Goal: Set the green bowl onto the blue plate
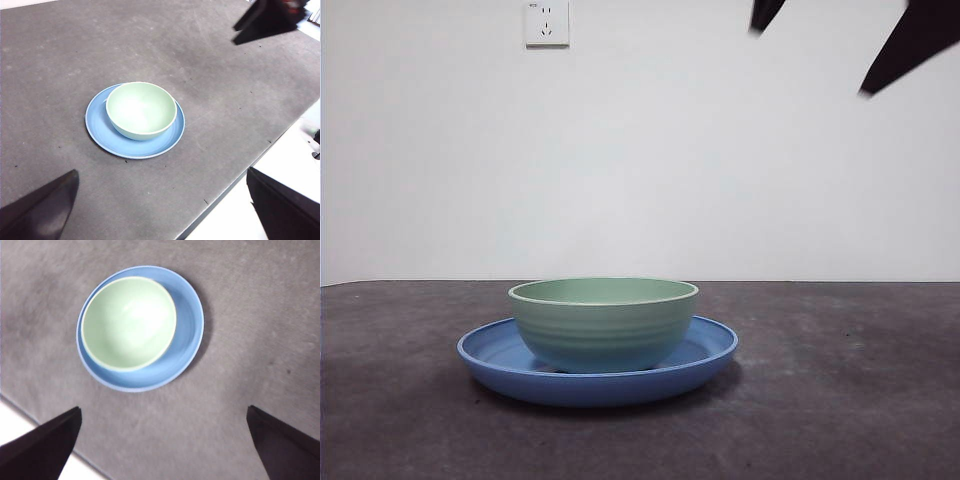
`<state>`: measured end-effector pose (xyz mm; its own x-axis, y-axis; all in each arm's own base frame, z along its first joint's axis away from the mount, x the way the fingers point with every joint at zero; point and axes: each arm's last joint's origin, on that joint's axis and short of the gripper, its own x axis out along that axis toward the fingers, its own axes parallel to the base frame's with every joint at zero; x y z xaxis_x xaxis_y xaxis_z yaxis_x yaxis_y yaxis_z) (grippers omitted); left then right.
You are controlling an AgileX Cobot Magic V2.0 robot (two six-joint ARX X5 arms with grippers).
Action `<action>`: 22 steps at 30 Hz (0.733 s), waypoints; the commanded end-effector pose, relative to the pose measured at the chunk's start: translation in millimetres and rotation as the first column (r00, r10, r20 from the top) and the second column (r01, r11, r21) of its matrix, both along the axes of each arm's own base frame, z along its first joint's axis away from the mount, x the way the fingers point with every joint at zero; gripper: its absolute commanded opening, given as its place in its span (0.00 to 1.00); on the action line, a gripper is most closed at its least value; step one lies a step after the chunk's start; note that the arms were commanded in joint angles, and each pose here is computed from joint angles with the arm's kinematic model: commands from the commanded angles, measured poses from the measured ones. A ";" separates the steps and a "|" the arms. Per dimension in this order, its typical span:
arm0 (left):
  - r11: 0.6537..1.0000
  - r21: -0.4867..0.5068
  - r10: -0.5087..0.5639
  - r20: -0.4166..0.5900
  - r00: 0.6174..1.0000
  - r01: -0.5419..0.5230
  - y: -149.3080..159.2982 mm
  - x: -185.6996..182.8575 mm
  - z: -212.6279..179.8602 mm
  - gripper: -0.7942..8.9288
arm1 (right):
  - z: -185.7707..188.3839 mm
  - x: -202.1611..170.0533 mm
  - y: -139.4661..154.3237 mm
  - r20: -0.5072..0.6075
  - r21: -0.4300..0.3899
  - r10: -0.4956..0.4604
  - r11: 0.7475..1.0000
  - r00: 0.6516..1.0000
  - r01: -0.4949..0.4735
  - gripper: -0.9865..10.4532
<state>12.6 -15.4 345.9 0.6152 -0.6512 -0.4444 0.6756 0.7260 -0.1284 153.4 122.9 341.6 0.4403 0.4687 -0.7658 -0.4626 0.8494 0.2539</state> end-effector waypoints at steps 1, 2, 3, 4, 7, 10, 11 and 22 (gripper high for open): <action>1.000 -0.008 -0.003 0.016 1.000 0.003 0.2 -0.4 3.0 0.73 | 8.8 -19.6 -1.3 0.035 -0.008 0.014 1.000 0.999 -0.014 0.64; 1.000 -0.008 -0.003 0.016 1.000 0.003 0.2 -0.4 3.0 0.73 | 10.3 -27.8 -3.3 0.045 -0.004 0.027 1.000 0.999 -0.026 0.64; 1.000 -0.009 -0.003 0.016 1.000 0.003 0.2 -0.4 3.0 0.73 | 11.0 -34.6 -5.2 0.054 0.002 0.034 0.999 0.998 -0.034 0.64; 1.000 -0.008 -0.003 0.016 1.000 0.003 0.2 -0.4 3.0 0.73 | 11.7 -41.8 -7.6 0.065 0.011 0.045 0.999 0.997 -0.046 0.64; 1.000 -0.009 -0.003 0.016 1.000 0.003 0.2 -0.4 3.0 0.73 | 11.4 -61.6 -16.5 0.097 0.039 0.080 0.996 0.992 -0.084 0.64; 1.000 -0.008 -0.003 0.015 1.000 0.003 0.3 -0.4 2.9 0.73 | 7.5 -77.4 -27.8 0.132 0.060 0.092 0.993 0.987 -0.100 0.64; 1.000 -0.008 -0.003 0.015 1.000 0.003 0.3 -0.5 3.0 0.73 | 4.9 -82.2 -31.9 0.140 0.068 0.099 0.992 0.985 -0.109 0.64; 1.000 -0.008 -0.003 0.015 1.000 0.003 0.3 -0.4 2.9 0.73 | -19.7 -106.4 -61.0 0.208 0.174 0.082 0.978 0.975 -0.119 0.64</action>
